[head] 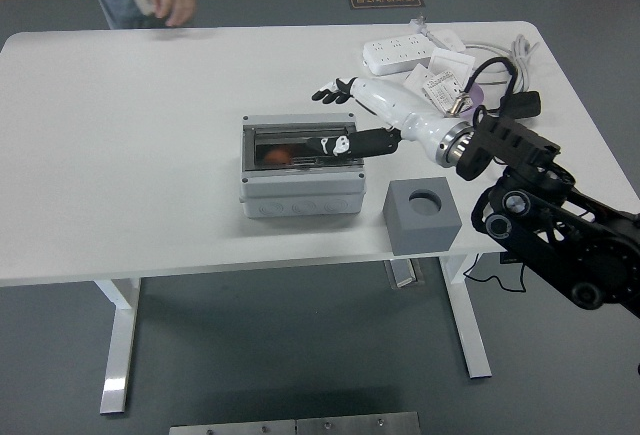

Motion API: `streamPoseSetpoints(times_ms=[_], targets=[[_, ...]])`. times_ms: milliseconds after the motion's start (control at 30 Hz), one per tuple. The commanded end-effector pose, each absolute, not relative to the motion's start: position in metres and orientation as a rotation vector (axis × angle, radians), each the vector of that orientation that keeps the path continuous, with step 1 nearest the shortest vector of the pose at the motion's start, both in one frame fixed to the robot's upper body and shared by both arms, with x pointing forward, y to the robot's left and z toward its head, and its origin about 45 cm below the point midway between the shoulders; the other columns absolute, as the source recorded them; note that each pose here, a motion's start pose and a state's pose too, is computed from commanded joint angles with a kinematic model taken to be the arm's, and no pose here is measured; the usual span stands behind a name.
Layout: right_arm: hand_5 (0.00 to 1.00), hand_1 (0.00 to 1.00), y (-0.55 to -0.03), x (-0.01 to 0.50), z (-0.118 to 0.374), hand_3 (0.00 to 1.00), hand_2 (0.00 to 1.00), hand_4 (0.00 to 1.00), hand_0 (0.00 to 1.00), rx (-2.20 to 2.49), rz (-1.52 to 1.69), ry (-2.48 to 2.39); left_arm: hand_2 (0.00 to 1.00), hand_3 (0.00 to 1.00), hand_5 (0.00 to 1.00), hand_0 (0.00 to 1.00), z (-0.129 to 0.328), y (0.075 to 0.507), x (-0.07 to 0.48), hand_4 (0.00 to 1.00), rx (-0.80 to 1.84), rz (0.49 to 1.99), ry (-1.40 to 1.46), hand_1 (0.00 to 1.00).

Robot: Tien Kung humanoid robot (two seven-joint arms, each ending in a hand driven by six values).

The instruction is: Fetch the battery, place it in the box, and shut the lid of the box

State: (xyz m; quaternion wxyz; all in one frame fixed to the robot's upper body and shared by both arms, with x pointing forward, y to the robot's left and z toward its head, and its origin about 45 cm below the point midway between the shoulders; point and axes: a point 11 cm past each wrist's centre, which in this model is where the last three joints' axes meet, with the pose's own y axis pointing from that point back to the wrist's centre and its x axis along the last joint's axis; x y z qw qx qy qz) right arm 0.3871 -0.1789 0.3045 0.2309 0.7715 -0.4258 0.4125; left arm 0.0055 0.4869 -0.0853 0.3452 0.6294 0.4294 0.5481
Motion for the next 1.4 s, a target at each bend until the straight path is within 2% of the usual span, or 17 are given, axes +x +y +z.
streamPoseSetpoints(times_ms=[167, 200, 367, 400, 567, 600, 767, 800, 967, 1000, 1400], targets=[[0.607, 0.647, -0.209, 0.374, 0.328, 0.670, 0.661, 0.853, 0.697, 2.261, 1.089, -1.500, 0.504, 0.555, 0.002, 0.573, -0.087, 0.483, 0.005, 0.523, 1.628, 1.418, 1.117, 0.587], [0.606, 0.576, -0.217, 0.374, 0.328, 0.608, 0.611, 0.858, 0.564, 2.273, 1.065, -1.563, 0.504, 0.555, 0.002, 0.573, -0.087, 0.483, 0.005, 0.523, 1.627, 1.417, 1.118, 0.587], [0.606, 0.576, -0.257, 0.368, 0.320, 0.608, 0.611, 0.858, 0.564, 2.289, 0.918, -1.920, 0.504, 0.555, 0.002, 0.573, -0.088, 0.481, 0.006, 0.523, 1.622, 1.421, 1.121, 0.587], [0.598, 0.384, -0.264, 0.366, 0.315, 0.534, 0.472, 0.845, 0.371, 2.284, 0.876, -1.980, 0.504, 0.555, 0.002, 0.573, -0.088, 0.480, 0.005, 0.523, 1.622, 1.422, 1.122, 0.587], [0.598, 0.384, -0.291, 0.360, 0.286, 0.534, 0.472, 0.845, 0.371, 2.279, 0.634, -2.167, 0.504, 0.555, 0.002, 0.573, -0.089, 0.480, 0.002, 0.523, 1.623, 1.427, 1.133, 0.587], [0.321, 0.454, -0.295, 0.360, 0.283, 0.575, 0.509, 0.794, 0.361, 2.277, 0.595, -2.185, 0.504, 0.555, 0.002, 0.573, -0.089, 0.480, 0.001, 0.523, 1.623, 1.428, 1.134, 0.587], [0.321, 0.454, -0.309, 0.359, 0.271, 0.575, 0.509, 0.794, 0.361, 2.261, 0.499, -2.188, 0.504, 0.555, 0.002, 0.573, -0.088, 0.481, 0.001, 0.523, 1.621, 1.438, 1.132, 0.587], [0.264, 0.667, -0.310, 0.359, 0.270, 0.724, 0.682, 0.797, 0.614, 2.258, 0.494, -2.184, 0.504, 0.555, 0.002, 0.573, -0.088, 0.482, 0.001, 0.523, 1.621, 1.439, 1.132, 0.587], [0.264, 0.667, -0.316, 0.363, 0.271, 0.724, 0.682, 0.797, 0.614, 2.245, 0.477, -2.189, 0.504, 0.555, 0.002, 0.573, -0.086, 0.487, 0.001, 0.523, 1.627, 1.450, 1.126, 0.587], [0.254, 0.718, -0.316, 0.364, 0.272, 0.770, 0.736, 0.807, 0.681, 2.242, 0.474, -2.193, 0.504, 0.555, 0.002, 0.573, -0.085, 0.488, 0.001, 0.523, 1.628, 1.452, 1.126, 0.587], [0.272, 0.749, -0.320, 0.364, 0.264, 0.781, 0.745, 0.821, 0.707, 2.211, 0.417, -2.219, 0.504, 0.555, 0.002, 0.573, -0.082, 0.495, -0.003, 0.523, 1.649, 1.456, 1.121, 0.587]])
